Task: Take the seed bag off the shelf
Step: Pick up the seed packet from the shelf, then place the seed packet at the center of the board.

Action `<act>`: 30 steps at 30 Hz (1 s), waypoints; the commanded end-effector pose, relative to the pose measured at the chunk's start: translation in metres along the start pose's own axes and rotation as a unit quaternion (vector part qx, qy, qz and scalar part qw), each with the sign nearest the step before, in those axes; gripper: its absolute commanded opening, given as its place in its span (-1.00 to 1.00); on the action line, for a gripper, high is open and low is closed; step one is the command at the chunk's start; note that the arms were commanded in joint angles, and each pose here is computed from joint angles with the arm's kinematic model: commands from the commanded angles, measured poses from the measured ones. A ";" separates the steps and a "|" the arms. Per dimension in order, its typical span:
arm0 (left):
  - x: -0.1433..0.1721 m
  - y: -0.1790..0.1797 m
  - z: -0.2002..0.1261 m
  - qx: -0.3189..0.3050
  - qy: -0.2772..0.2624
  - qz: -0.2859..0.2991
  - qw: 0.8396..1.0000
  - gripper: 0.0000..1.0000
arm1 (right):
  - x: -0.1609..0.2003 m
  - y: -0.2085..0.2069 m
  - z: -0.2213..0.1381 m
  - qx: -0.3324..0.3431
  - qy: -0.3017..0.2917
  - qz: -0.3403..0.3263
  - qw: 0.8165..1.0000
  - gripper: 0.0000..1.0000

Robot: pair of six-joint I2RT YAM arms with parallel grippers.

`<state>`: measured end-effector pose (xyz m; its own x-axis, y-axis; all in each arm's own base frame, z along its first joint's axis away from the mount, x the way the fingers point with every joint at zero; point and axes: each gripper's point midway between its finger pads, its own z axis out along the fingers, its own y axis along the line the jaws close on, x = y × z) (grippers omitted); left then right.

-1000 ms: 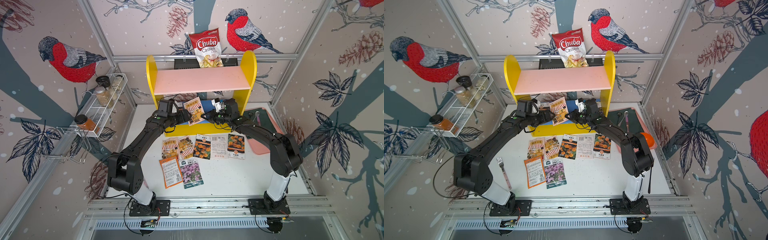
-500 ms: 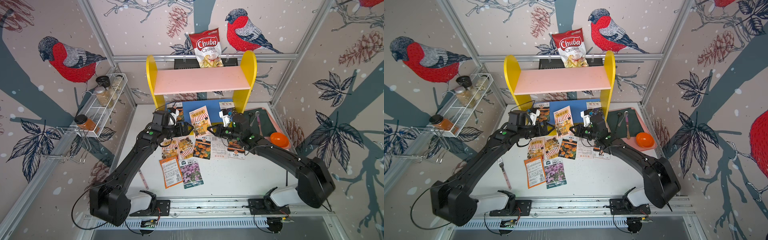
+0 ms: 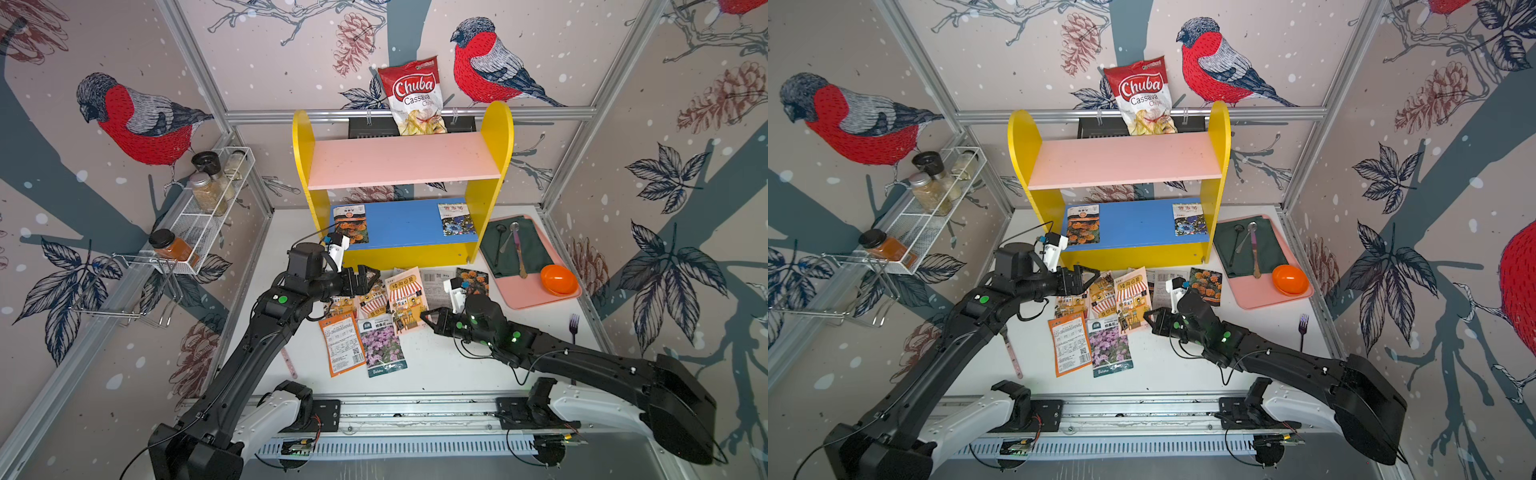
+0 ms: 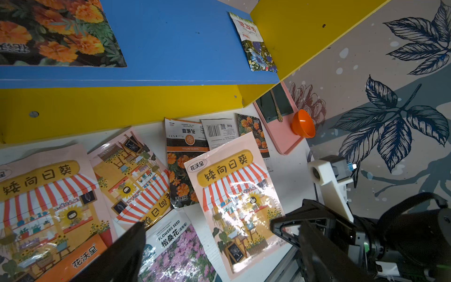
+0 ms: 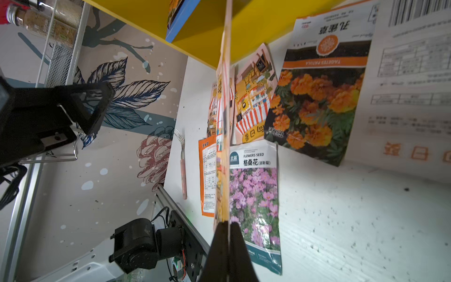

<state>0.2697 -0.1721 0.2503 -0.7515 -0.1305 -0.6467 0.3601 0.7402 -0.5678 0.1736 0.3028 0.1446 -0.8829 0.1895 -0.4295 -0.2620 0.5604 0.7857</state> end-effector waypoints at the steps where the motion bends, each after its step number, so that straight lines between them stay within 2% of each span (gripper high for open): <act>1: -0.001 0.003 -0.001 -0.008 -0.010 0.006 1.000 0.95 | 0.004 -0.006 -0.001 0.006 -0.033 0.047 0.998 -1.00; 14: 0.004 0.012 0.003 -0.013 -0.021 -0.003 1.000 0.95 | 0.052 -0.045 -0.002 0.044 -0.013 0.092 0.995 -1.00; 24: 0.004 0.014 0.006 -0.014 -0.025 -0.006 1.000 0.95 | 0.081 -0.057 0.013 0.057 0.039 0.088 0.994 -1.00; 30: 0.005 0.016 0.005 -0.020 -0.027 -0.007 0.999 0.95 | 0.088 -0.068 0.013 0.088 0.041 0.081 0.992 -1.00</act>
<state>0.2711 -0.1646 0.2306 -0.7457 -0.1648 -0.6456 0.3177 0.7638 -0.5619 0.1179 0.2920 0.0474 -0.9435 0.2110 -0.2555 -0.0578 0.6544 0.7539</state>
